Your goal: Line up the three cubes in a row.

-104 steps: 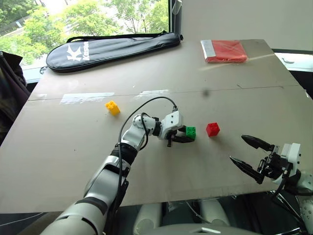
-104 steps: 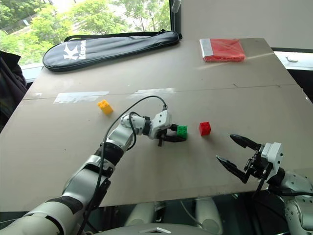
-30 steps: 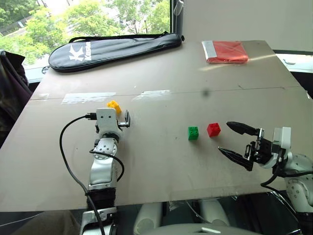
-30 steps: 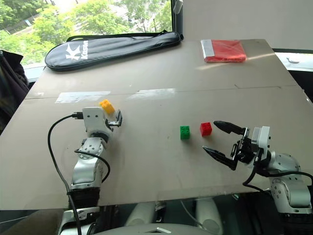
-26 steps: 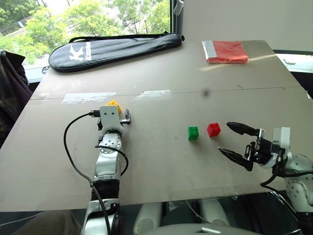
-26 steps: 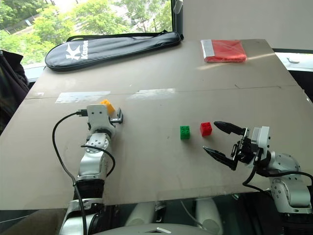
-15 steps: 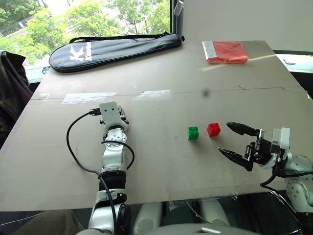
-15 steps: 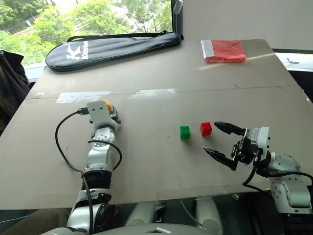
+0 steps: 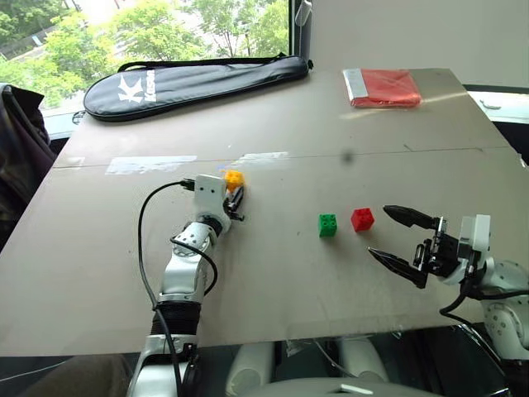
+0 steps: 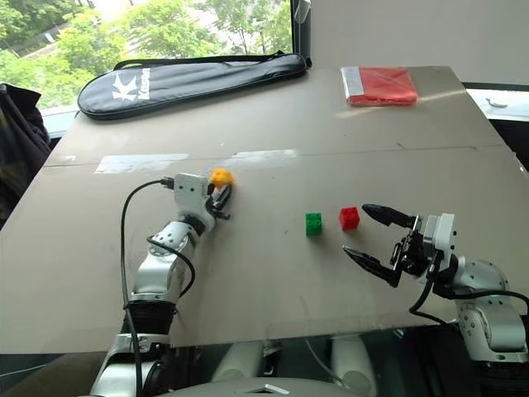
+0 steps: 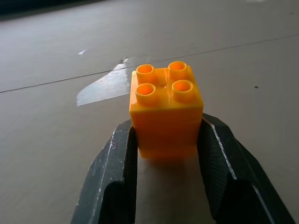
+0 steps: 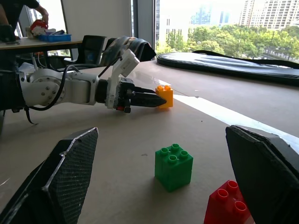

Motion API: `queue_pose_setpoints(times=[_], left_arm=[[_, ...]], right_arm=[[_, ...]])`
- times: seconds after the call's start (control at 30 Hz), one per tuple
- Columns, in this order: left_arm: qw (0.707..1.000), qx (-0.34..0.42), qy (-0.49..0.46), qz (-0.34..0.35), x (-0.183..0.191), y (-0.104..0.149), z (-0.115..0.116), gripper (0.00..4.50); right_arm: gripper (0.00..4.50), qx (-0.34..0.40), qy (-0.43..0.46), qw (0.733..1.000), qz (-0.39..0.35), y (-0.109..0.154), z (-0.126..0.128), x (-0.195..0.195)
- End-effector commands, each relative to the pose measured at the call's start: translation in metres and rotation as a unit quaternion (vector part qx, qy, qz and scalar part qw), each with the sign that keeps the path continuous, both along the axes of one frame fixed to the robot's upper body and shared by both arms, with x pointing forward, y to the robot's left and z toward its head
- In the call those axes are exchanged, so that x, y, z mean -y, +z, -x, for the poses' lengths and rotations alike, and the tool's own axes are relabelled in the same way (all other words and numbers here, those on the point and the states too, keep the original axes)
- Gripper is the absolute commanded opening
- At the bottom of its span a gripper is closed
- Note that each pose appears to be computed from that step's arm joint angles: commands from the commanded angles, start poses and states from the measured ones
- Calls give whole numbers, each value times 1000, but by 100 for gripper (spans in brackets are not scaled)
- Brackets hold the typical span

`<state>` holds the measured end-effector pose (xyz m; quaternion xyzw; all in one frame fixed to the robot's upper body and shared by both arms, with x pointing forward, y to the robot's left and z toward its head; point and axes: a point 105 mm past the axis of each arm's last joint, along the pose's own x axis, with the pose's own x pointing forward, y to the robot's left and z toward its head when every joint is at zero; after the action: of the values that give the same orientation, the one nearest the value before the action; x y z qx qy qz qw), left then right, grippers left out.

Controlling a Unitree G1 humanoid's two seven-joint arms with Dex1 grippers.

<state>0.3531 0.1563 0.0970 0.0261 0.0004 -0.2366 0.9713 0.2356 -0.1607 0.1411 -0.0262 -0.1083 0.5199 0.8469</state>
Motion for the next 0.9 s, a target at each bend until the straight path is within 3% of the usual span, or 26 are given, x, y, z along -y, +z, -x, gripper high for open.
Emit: queue_pose_setpoints(times=[0.03,0.17,0.27,0.43,0.7,0.9], left_arm=[[977,5,-213,17,26,8,34,120],[928,-24,-363,-73,32,-10,55,120],[900,-30,-417,-127,32,-17,48,120],[871,-19,-464,-161,41,-20,35,120],[848,0,-499,-181,55,-24,25,120],[849,-13,-498,-177,57,-27,22,120]], right_arm=[[450,16,-9,1000,8,4,4,6],[450,11,-16,1000,10,1,7,9],[450,8,-22,1000,13,-1,9,12],[450,10,-28,999,16,-2,12,12],[450,2,-42,999,19,-5,19,16],[450,0,-46,999,20,-6,21,15]])
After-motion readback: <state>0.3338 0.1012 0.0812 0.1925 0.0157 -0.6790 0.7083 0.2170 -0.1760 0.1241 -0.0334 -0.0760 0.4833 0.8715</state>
